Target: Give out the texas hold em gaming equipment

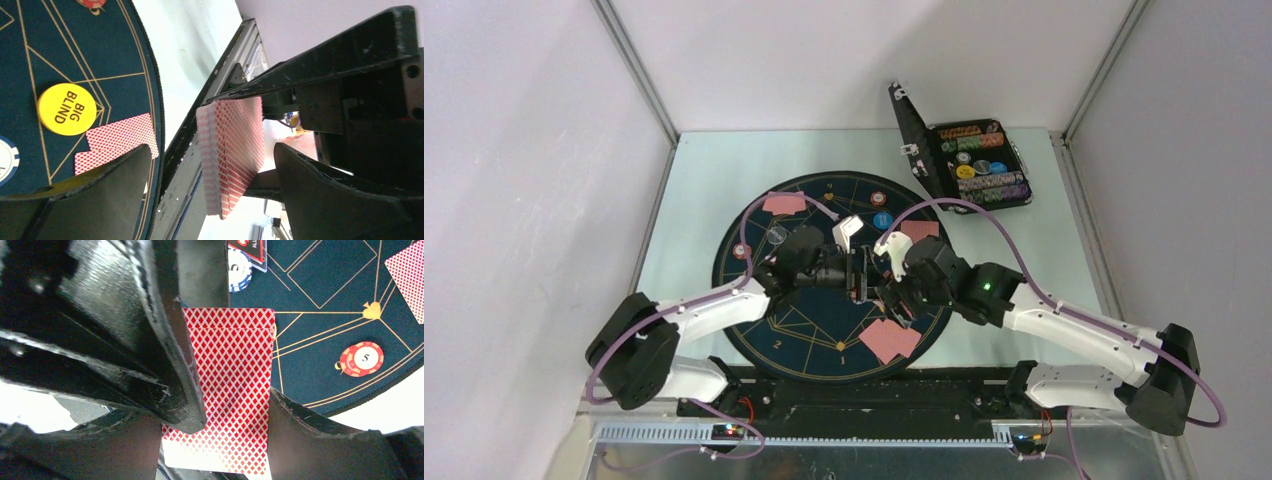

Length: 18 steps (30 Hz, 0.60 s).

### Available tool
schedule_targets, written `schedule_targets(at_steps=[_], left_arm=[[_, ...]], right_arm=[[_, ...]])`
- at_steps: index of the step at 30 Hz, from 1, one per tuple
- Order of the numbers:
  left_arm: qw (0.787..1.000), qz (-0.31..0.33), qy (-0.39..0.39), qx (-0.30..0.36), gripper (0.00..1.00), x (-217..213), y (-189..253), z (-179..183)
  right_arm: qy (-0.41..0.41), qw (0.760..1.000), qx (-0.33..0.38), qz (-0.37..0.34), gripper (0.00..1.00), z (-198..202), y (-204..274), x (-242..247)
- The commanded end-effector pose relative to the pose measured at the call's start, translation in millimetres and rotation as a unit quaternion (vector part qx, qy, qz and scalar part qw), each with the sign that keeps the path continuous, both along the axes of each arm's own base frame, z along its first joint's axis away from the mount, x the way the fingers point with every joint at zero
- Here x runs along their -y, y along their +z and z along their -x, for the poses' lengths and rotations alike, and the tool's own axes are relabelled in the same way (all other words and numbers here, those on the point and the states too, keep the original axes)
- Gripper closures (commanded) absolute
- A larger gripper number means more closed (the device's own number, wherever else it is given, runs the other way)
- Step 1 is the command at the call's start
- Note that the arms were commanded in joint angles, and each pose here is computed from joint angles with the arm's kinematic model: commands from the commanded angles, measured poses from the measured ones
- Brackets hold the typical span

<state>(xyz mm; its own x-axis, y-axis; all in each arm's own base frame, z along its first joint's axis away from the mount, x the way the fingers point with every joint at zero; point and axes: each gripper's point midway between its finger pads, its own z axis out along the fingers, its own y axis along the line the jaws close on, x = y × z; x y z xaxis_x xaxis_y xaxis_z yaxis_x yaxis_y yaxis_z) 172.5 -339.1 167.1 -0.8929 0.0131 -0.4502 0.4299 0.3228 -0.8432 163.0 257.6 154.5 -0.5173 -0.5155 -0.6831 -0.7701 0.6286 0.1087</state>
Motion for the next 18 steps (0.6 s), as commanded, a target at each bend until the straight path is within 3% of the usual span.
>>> schedule_targets(at_steps=[1, 5, 18], left_arm=[[0.999, -0.009, -0.022, 0.024, 0.00, 6, 7, 2], [0.996, -0.081, 0.002, 0.030, 0.00, -11, -19, -2], [0.984, -0.136, 0.077, 0.090, 0.03, -42, -9, -18]], right_arm=[[0.009, 0.999, 0.031, -0.041, 1.00, -5, 23, -10], [0.009, 0.999, 0.030, -0.038, 1.00, -4, 22, -9], [0.014, 0.999, 0.031, -0.040, 1.00, 1, 25, -9]])
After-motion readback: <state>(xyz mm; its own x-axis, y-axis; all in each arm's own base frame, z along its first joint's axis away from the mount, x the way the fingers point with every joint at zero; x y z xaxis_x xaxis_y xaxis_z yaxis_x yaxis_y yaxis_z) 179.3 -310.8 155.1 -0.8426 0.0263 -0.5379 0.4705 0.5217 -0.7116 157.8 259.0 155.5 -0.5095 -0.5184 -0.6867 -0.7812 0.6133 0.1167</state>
